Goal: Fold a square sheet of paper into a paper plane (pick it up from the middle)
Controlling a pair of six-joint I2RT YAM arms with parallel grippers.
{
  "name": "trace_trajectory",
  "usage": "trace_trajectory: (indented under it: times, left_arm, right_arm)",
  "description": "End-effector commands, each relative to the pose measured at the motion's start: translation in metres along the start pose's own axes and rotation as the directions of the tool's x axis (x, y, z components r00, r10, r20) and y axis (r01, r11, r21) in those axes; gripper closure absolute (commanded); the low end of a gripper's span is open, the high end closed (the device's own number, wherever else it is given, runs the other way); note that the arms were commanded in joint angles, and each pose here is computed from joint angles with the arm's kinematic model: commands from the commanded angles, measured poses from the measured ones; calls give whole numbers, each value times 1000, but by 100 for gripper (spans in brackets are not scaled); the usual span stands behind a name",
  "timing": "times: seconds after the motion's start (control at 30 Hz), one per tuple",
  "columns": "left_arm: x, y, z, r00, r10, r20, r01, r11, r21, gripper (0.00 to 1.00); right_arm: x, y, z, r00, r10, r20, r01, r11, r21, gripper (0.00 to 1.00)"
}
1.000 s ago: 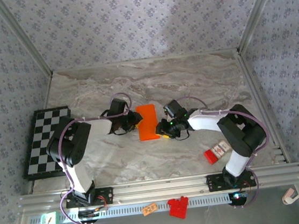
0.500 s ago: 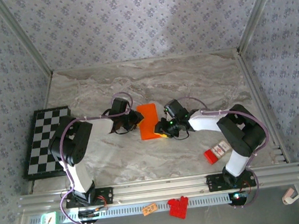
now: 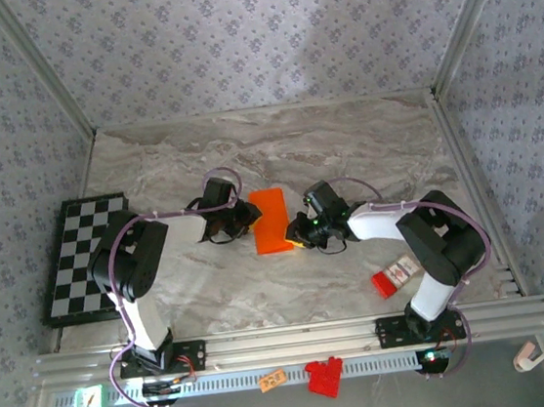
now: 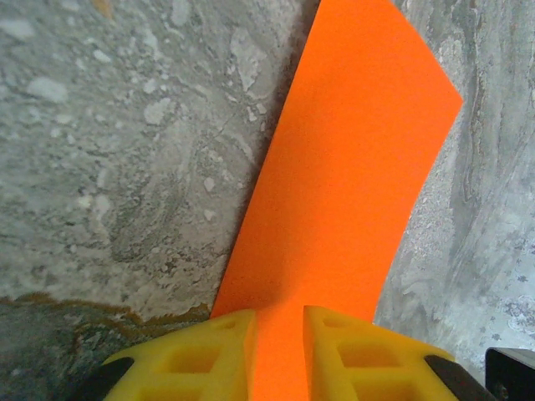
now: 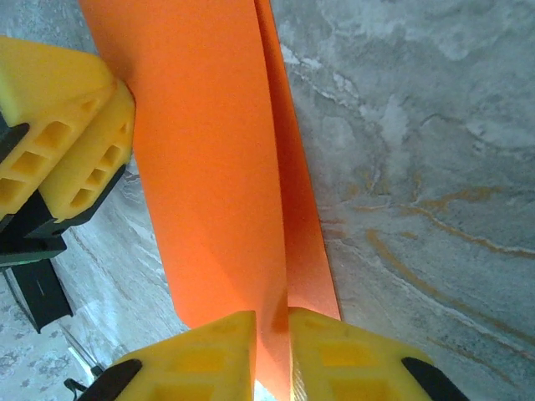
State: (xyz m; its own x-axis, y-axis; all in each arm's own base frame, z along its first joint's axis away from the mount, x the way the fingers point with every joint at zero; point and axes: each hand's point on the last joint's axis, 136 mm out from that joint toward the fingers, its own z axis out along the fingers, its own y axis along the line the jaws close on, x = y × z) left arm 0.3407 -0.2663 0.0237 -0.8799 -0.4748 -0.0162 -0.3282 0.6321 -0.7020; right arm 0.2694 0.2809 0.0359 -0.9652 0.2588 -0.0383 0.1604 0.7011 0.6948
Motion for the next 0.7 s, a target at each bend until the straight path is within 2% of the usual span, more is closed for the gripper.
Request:
trace_trajectory:
  times: [0.0, 0.2, 0.3, 0.37, 0.5, 0.67]
  left_arm:
    - [23, 49, 8, 998, -36, -58, 25, 985, -169, 77]
    - [13, 6, -3, 995, 97, -20, -98, 995, -22, 75]
    - [6, -28, -12, 985, 174, 12, -175, 980, 96, 71]
    - [3, -41, -16, 978, 208, 21, -208, 969, 129, 68]
    - [-2, -43, -14, 975, 219, 24, -220, 967, 125, 67]
    - [-1, -34, -4, 980, 196, -25, -191, 973, 126, 68]
  right_arm:
    - [-2, 4, -6, 1000, 13, 13, -12, 1000, -22, 85]
    - [1, -4, -9, 1000, 21, 1, -21, 1000, 22, 96]
    - [3, -9, -12, 1000, 25, -8, -25, 998, 49, 98]
    - [4, -10, -13, 1000, 26, -14, -25, 998, 58, 98]
    - [7, -13, -17, 999, 23, -29, -21, 997, 79, 98]
    - [9, -18, -18, 999, 27, -46, -22, 994, 110, 98]
